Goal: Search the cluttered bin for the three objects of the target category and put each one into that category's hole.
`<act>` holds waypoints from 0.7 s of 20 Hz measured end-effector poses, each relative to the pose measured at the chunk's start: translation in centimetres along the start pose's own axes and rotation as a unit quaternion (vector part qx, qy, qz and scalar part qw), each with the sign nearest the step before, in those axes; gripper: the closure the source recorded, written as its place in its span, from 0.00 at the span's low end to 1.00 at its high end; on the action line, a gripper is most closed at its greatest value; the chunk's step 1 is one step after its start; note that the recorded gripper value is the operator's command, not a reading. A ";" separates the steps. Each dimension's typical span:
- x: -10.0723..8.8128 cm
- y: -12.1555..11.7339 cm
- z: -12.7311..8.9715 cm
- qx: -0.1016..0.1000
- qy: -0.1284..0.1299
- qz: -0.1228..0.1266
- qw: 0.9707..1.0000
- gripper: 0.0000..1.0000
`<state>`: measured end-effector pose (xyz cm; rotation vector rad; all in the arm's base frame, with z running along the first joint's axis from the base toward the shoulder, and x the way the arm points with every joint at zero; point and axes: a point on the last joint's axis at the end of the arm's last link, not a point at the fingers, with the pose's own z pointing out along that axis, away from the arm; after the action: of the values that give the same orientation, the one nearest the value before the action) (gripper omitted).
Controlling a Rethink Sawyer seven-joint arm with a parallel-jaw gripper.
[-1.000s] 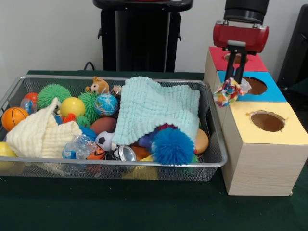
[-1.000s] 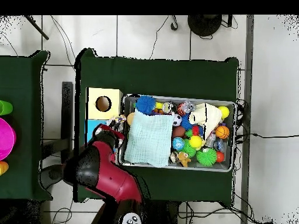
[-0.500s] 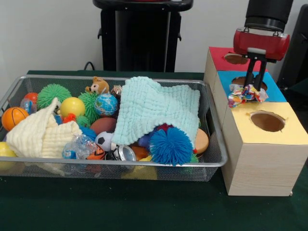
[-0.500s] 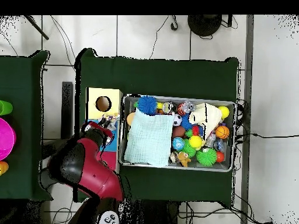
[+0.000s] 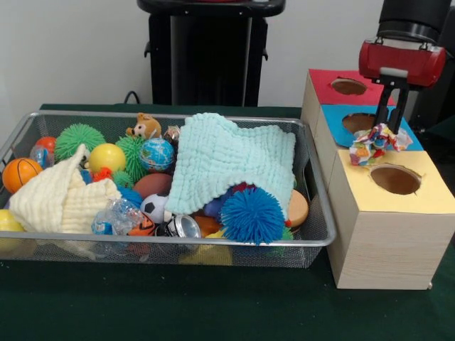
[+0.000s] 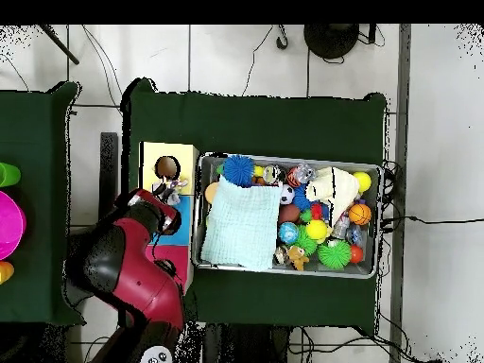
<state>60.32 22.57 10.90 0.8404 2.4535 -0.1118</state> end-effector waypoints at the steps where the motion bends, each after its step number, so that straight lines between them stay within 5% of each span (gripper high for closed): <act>1: -0.2 0.0 0.0 0.003 -0.003 0.006 1.000 1.00; 6: -1.4 0.0 -0.8 0.017 -0.018 0.038 0.999 1.00; 14: -3.5 0.8 -1.5 0.015 -0.022 0.032 0.999 1.00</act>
<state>62.42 21.67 14.07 0.9189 2.3870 -0.1411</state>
